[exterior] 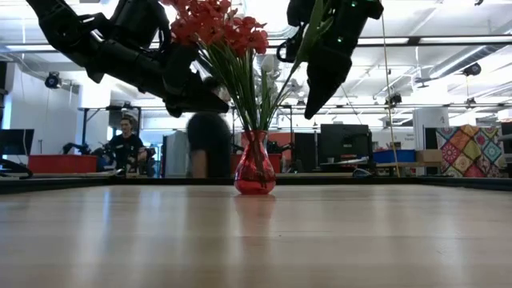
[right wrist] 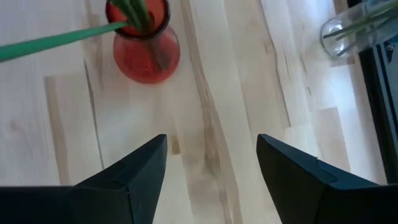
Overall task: Sort flowers into vase by color
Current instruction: Return to Home Position
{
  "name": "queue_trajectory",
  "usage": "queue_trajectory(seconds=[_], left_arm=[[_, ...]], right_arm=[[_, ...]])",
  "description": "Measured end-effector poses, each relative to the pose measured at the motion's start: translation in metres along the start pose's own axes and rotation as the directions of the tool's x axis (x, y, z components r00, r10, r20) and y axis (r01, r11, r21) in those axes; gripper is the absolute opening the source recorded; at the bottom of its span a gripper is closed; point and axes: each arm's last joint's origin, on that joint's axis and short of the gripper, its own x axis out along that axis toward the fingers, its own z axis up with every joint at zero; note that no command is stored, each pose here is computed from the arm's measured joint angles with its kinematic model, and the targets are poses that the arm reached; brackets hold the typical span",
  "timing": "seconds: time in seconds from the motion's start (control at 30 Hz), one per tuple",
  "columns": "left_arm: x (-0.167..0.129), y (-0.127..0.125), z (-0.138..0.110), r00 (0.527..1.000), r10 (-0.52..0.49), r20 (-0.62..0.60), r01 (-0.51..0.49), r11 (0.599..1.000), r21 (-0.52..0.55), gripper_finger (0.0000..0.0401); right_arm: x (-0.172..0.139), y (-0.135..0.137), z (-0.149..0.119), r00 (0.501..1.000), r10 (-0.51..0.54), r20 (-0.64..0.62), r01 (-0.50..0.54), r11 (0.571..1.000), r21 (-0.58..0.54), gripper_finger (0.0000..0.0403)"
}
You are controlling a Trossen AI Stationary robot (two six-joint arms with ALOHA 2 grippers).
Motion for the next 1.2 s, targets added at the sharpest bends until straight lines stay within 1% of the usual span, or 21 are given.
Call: queue_trajectory(seconds=[0.23,0.37,0.57,0.7,0.83,0.93,1.07,1.2], left_arm=[[0.000,0.000,0.000,1.000,0.000,-0.002,0.000,1.000,0.008,0.0000],[0.000,0.000,-0.003,1.000,0.001,-0.016,-0.001,1.000,0.020,0.0000],[-0.003,0.001,-0.011,0.999,0.005,-0.044,-0.004,1.000,0.025,0.0000],[-0.005,0.002,-0.014,0.999,0.005,-0.049,-0.004,1.000,0.030,0.0000],[-0.008,0.003,-0.013,0.999,0.005,-0.041,-0.004,0.999,0.032,0.0000],[-0.013,0.003,-0.014,0.999,0.004,-0.032,-0.003,1.000,0.031,0.0000],[-0.022,0.005,-0.018,1.000,0.004,-0.025,-0.003,1.000,0.029,0.0000],[-0.031,0.007,-0.024,1.000,0.002,-0.004,-0.002,1.000,0.026,0.0000]], right_arm=[[0.005,0.001,-0.007,1.000,0.003,-0.023,-0.003,1.000,-0.019,0.0214],[0.009,0.001,-0.013,1.000,-0.005,-0.010,0.005,1.000,-0.016,0.0193],[-0.001,0.000,-0.020,0.996,-0.032,0.082,0.033,0.999,-0.007,0.0148],[-0.019,-0.002,-0.029,0.984,-0.066,0.166,0.065,0.998,0.008,0.0113],[-0.034,-0.003,-0.046,0.961,-0.100,0.256,0.096,0.995,0.028,0.0075],[-0.040,-0.003,-0.062,0.934,-0.110,0.340,0.109,0.994,0.022,0.0047],[-0.035,0.000,-0.086,0.893,-0.121,0.434,0.129,0.992,0.011,0.0017],[-0.026,0.003,-0.105,0.841,-0.128,0.525,0.139,0.990,0.018,0.0010]])
